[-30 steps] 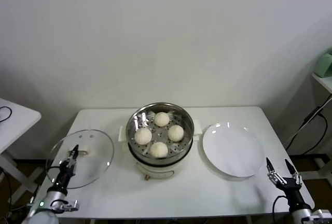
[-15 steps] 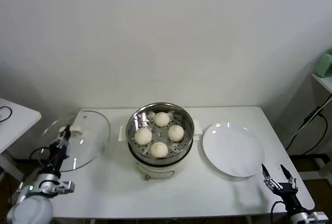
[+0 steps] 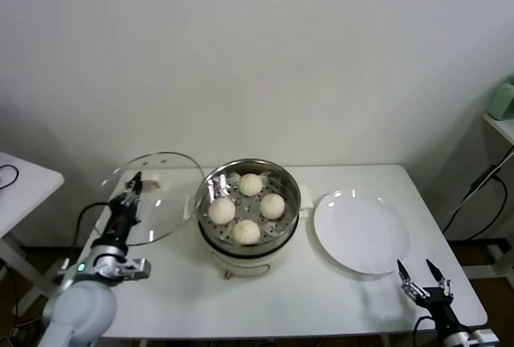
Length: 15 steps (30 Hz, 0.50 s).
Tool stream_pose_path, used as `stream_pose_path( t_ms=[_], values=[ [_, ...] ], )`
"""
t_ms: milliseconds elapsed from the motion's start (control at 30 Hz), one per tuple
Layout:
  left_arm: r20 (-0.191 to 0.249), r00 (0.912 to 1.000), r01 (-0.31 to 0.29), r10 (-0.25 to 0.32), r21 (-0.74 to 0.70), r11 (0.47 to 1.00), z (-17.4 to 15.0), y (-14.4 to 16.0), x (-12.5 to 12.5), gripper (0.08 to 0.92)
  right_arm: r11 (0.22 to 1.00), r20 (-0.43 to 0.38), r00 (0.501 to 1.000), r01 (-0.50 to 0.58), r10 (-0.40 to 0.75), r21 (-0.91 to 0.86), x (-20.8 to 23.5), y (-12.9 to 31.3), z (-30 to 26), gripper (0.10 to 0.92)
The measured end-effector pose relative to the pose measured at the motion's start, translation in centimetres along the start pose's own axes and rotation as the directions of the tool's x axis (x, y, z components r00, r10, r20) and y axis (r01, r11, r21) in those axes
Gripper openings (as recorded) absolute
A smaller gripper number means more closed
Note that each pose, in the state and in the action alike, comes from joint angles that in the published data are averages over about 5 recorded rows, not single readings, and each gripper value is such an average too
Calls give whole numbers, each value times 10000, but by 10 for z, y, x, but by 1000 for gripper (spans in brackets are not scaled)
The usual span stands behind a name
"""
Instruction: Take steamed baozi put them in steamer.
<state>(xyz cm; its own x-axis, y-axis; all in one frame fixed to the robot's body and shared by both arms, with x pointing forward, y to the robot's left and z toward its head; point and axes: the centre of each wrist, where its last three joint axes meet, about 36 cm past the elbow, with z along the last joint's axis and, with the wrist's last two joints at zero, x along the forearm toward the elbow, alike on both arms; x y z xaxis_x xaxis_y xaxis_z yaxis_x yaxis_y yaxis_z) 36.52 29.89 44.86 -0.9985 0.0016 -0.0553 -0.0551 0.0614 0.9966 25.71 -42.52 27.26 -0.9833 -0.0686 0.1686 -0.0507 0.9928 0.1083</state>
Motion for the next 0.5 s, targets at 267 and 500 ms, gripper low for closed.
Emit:
stream_pose_path(
  t_ms=[267,500],
  values=[
    [703,9974,-149,129,268,9995,-63,-3,-19,134,9994,-340,9993,133,-122,308,4,2,1,823],
    [1291,9911,-397,338,433,9983,-114,-11,-22,134,9987,-532,9985,173,-148,475,6,2,1,823]
  ],
)
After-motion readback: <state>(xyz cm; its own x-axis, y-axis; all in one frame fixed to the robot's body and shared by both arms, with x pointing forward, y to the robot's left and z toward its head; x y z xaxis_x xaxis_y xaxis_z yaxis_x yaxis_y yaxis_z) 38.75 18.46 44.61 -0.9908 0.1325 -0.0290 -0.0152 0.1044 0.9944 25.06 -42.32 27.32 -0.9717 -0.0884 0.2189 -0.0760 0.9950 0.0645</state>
